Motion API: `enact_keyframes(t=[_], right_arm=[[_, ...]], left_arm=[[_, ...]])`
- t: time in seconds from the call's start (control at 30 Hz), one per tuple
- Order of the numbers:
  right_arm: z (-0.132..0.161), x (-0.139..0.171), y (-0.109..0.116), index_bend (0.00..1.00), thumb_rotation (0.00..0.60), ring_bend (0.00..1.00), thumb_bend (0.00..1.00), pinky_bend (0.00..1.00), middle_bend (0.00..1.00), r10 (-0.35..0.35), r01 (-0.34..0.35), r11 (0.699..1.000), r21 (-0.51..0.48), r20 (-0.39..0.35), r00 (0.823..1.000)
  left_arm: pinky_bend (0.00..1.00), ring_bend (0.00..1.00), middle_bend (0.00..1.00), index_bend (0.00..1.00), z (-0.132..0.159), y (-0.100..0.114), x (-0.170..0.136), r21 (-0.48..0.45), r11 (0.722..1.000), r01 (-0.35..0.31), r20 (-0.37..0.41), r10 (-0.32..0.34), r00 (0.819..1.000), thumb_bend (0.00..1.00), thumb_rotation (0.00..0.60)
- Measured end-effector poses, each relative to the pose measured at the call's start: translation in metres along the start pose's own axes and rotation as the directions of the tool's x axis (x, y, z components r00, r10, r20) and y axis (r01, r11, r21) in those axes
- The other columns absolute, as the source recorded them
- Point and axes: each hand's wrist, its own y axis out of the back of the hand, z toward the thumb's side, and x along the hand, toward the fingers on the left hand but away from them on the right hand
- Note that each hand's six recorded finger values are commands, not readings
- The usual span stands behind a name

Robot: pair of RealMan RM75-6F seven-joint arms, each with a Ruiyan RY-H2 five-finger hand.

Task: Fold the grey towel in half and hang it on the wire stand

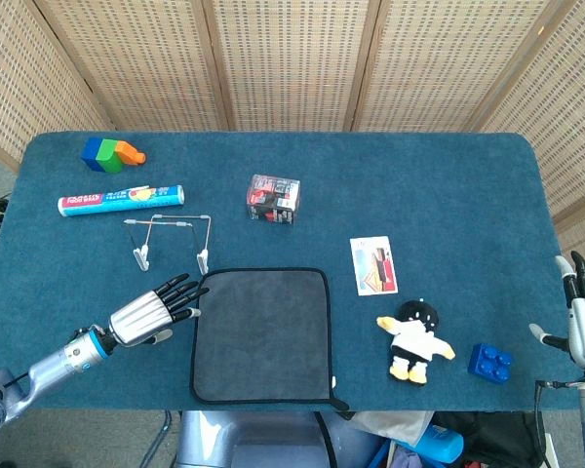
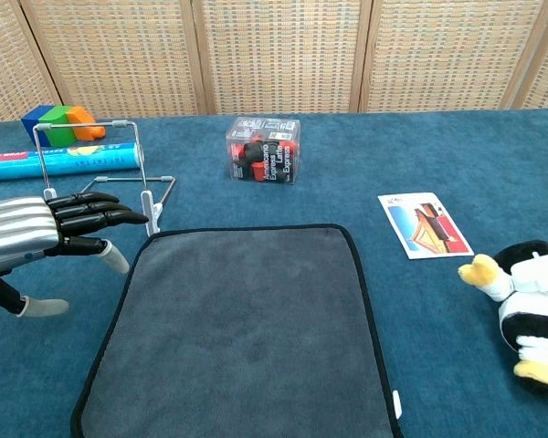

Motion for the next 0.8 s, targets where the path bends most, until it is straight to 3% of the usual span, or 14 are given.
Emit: enact_keyframes(t=[0.27, 0.8], right_arm=[[-0.002, -0.002, 0.0, 0.0, 0.6, 0.0, 0.0, 0.0, 0.0, 0.003, -0.003, 1.0, -0.004, 0.008, 1.0], [-0.006, -0.002, 0.003, 0.0, 0.6, 0.0, 0.0, 0.0, 0.0, -0.002, 0.002, 1.0, -0.021, 0.015, 1.0]], left_arm=[[0.0, 0.0, 0.0, 0.34, 0.009, -0.014, 0.012, 0.047, 0.999, 0.013, 0.027, -0.015, 1.0, 0.29, 0.6], [0.0, 0.0, 0.0, 0.37, 0.022, -0.013, 0.041, 0.105, 0.994, -0.035, 0.07, 0.028, 0.997, 0.31, 0.6]])
